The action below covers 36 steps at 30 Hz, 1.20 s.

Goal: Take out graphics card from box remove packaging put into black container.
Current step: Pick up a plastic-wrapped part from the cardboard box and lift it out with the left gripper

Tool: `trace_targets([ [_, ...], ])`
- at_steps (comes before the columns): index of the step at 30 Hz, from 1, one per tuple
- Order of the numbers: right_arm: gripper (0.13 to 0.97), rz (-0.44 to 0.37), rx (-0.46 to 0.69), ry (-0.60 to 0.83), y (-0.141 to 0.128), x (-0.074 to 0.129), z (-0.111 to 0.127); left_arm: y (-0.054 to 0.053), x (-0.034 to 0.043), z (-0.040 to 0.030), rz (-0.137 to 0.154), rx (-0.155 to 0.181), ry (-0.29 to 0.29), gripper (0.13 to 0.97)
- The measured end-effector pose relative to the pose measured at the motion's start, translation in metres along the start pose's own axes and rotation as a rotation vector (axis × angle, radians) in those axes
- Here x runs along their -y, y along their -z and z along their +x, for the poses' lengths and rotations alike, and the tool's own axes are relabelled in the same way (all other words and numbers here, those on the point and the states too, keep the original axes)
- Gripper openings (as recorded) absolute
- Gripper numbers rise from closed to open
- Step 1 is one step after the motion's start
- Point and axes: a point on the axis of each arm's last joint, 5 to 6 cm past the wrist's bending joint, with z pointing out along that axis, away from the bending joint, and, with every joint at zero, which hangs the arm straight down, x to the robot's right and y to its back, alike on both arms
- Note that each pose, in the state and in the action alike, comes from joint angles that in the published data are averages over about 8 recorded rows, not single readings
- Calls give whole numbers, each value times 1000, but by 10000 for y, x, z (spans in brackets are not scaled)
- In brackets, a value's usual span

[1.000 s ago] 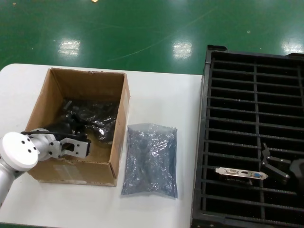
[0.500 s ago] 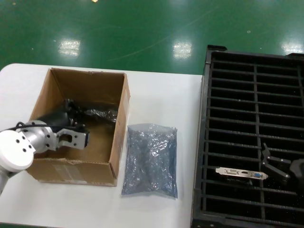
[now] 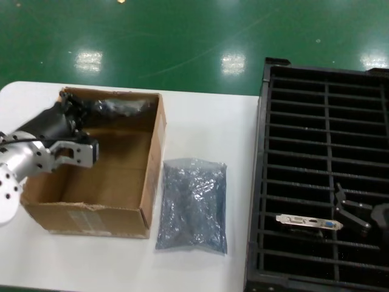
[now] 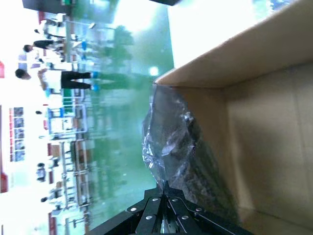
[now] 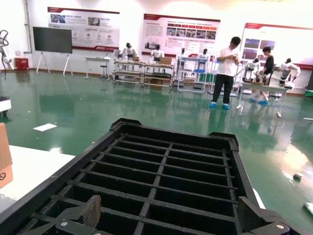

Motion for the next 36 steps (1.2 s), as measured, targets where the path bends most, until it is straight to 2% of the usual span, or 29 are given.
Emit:
trace_targets([
  [7,966,0,0,0,0,0,0,373,33,-211,-6,76,19,140],
  [11,966,0,0,0,0,0,0,616,87,-296,7,110,24,140],
  [14,966,0,0,0,0,0,0,804,140,-331,28,124,19,140],
  [18,966,0,0,0,0,0,0,1029,225,-326,82,117,1,140],
  [24,966,0,0,0,0,0,0,1305,389,-258,208,65,-27,140],
  [26,966,0,0,0,0,0,0,1365,433,-238,239,50,-33,140],
  [30,966,0,0,0,0,0,0,1433,491,-221,277,35,-42,140],
  [36,966,0,0,0,0,0,0,1479,550,-217,311,32,-55,140],
])
